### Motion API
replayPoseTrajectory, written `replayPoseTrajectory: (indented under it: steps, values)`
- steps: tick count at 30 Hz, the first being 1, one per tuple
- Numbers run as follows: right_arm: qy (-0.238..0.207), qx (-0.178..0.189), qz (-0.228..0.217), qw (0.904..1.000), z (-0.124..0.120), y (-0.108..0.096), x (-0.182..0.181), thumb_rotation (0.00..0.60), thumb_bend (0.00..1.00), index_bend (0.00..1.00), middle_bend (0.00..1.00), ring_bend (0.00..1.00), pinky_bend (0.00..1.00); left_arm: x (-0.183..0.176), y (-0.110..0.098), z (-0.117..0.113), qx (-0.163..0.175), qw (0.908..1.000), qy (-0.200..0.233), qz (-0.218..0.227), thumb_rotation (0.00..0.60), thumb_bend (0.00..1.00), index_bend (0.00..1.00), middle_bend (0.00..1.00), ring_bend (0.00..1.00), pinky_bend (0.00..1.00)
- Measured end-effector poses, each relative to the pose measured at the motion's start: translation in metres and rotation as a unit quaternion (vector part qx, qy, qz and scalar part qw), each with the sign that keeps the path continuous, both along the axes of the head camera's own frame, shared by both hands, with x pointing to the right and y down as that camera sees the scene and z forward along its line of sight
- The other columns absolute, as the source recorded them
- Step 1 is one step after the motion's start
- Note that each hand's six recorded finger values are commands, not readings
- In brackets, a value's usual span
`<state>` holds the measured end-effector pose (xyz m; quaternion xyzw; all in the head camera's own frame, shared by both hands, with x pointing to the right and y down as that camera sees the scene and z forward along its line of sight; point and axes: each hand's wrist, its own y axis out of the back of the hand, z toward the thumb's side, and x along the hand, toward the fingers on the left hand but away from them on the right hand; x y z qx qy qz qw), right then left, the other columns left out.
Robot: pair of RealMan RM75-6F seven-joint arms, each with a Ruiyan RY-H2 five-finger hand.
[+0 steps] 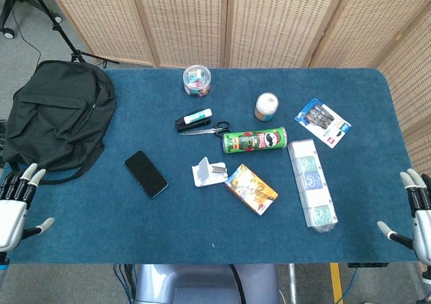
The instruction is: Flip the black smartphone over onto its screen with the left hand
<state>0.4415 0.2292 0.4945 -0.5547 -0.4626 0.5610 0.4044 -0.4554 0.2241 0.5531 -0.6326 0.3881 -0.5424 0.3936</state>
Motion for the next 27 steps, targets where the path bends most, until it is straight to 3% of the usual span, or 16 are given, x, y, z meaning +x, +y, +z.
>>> replayPoseTrajectory:
  steps: [7,11,17,23,27]
  values:
    - [-0.006,-0.004,0.004,1.0000,0.004,-0.001,-0.001,0.600,0.00,0.00,0.00,0.00,0.00,0.016,-0.019,0.032,-0.048,0.9974,0.001,0.053,0.600,0.00,0.00,0.00,0.00,0.00]
    - [-0.010,-0.007,0.006,0.9999,0.007,-0.002,-0.001,0.600,0.00,0.00,0.00,0.00,0.00,0.042,-0.041,0.058,-0.062,0.9904,0.006,0.123,0.600,0.00,0.00,0.00,0.00,0.00]
    - [-0.013,-0.013,0.012,0.9998,0.011,-0.005,0.001,0.600,0.00,0.00,0.00,0.00,0.00,0.073,-0.063,0.102,-0.072,0.9792,0.003,0.190,0.600,0.04,0.05,0.00,0.00,0.00]
    - [-0.016,-0.017,0.015,0.9996,0.014,-0.006,0.002,0.600,0.00,0.00,0.00,0.00,0.00,0.101,-0.072,0.139,-0.090,0.9723,0.006,0.216,0.600,0.12,0.08,0.00,0.00,0.00]
    - [-0.017,-0.017,0.017,0.9996,0.014,-0.007,0.003,0.600,0.00,0.00,0.00,0.00,0.00,0.113,-0.074,0.150,-0.092,0.9706,0.007,0.222,0.600,0.21,0.09,0.00,0.00,0.00]
